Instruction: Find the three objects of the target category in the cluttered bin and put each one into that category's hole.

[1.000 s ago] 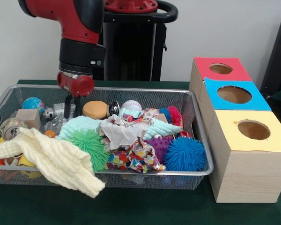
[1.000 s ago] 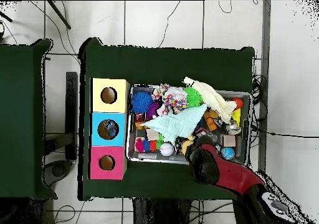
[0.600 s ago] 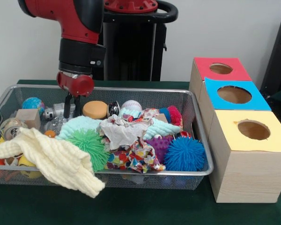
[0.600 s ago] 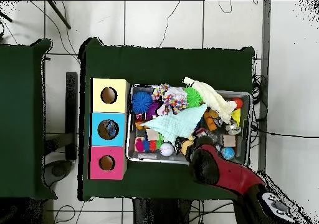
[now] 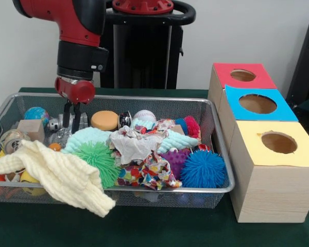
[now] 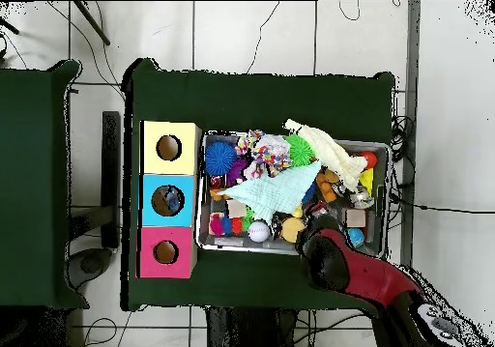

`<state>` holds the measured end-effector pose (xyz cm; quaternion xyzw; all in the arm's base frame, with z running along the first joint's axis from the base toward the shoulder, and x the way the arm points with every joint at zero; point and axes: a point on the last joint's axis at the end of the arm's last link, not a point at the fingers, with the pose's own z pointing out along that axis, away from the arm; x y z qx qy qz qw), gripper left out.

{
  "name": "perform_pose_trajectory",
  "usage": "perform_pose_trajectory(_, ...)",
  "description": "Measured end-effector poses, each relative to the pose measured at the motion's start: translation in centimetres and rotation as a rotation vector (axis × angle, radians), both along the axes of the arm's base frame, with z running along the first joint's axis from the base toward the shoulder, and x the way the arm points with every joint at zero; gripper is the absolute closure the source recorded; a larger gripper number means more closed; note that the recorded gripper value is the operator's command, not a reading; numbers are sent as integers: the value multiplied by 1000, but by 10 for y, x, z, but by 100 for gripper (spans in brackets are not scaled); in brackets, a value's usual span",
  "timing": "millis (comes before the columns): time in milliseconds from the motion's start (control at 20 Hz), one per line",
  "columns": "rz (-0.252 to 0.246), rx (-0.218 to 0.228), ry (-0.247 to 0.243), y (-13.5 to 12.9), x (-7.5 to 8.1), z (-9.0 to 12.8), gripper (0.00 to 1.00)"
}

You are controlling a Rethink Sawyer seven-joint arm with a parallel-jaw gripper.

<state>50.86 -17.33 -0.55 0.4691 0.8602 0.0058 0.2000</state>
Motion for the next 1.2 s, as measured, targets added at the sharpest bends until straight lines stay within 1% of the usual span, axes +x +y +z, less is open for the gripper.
perform_pose_trajectory(500,13,-4,1,-7,-6,0,0)
perform_pose_trajectory(850,12,0,1,-7,-6,-2,0)
perform_pose_trajectory(1200,14,7,-3,-3,-9,-10,0)
